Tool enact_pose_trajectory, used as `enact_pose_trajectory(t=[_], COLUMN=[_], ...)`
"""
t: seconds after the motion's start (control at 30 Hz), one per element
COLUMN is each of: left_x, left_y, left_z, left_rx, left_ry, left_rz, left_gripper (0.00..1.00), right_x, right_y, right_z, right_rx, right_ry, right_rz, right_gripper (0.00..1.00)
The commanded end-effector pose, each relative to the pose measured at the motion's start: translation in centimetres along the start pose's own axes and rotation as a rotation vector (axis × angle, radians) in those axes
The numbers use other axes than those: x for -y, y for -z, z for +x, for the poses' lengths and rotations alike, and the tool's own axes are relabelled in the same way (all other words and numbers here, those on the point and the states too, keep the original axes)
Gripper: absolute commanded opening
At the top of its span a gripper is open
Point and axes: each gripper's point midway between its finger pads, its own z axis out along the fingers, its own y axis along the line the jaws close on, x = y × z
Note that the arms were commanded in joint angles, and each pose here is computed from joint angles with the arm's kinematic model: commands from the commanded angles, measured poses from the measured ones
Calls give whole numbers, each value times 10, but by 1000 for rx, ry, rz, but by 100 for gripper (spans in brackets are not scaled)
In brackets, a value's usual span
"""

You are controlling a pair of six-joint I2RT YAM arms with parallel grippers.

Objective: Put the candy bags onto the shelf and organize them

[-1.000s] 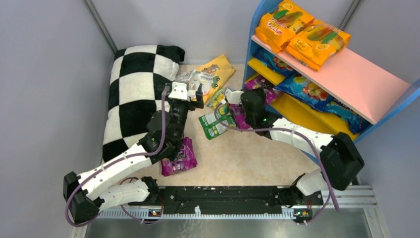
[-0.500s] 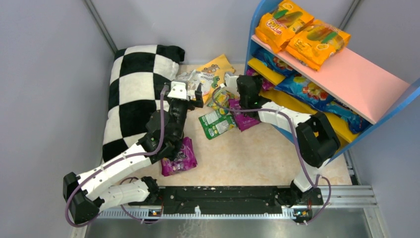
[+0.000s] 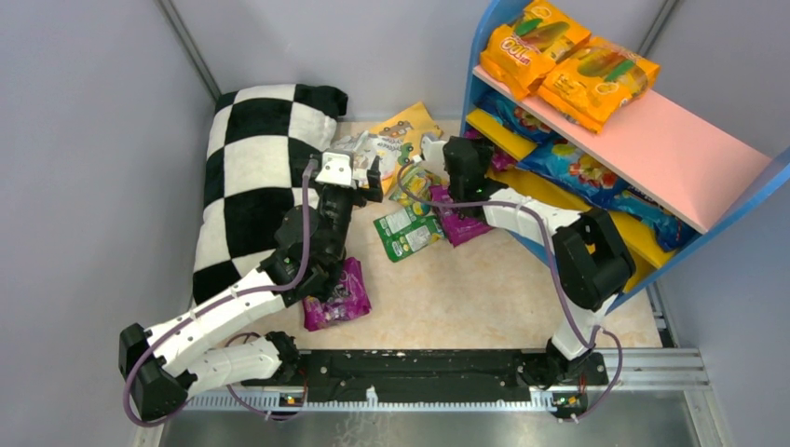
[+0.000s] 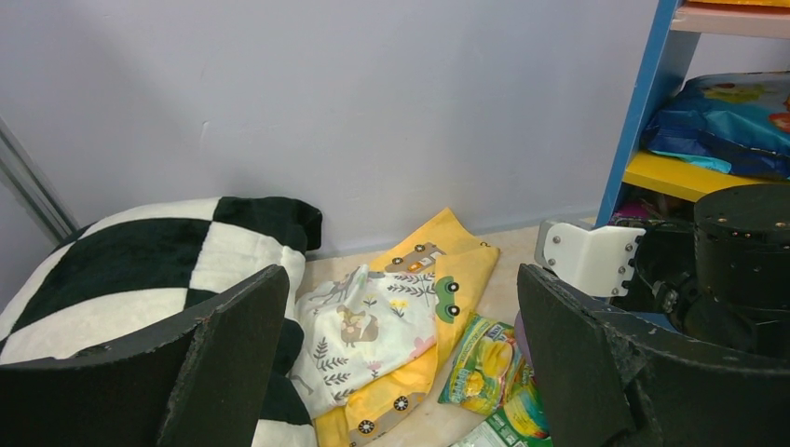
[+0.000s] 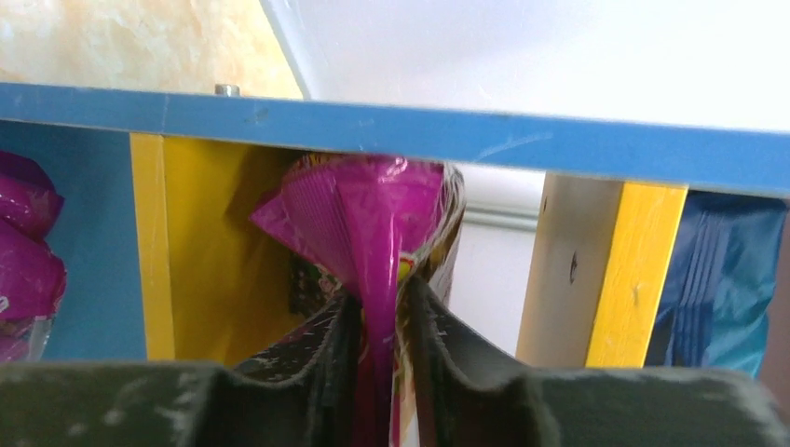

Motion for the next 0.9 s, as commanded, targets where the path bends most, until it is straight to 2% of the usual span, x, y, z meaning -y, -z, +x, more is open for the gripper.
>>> enact_pose_trajectory(t=[0.0,0.07,0.13,0.33,0.47,0.6,0.7,0.77,0.87], left_x=[0,1,1,-1,-5,-6,-5,-5,-7], left_y=[-6,-7,-7,-6,-5,-5,-6,-6,-5], left_z=[-19,-18,-18,-19,-24,-24,-23,-23,-23], left_rx=[41,40,37,39,50,51,48,46,46], left_ry=[47,49,49,51,55,60,60,59,56], left_rz=[-7,-5,-2,-10,-20,-18,-17,-20,-27], left_gripper=[99,99,99,99,99,99,99,99,99], right_x=[14,14,16,20,-12,-55,-71,-81,-95], right_y=[3,15,29,98,144,179,191,197,193], right_z=[-25,-31,-38,-54,-42,-26,-18,-18,-13], right_rx=[95,120,148,236,319,344,337,357,309], right_ry=[-105,-142,-201,-409,-615,-855,-1032,-1036,-1002], right_rz=[-14,-44,-66,-157,-326,-501,-548,-592,-601], right_gripper=[42,61,70,78,80,87,91,92,95])
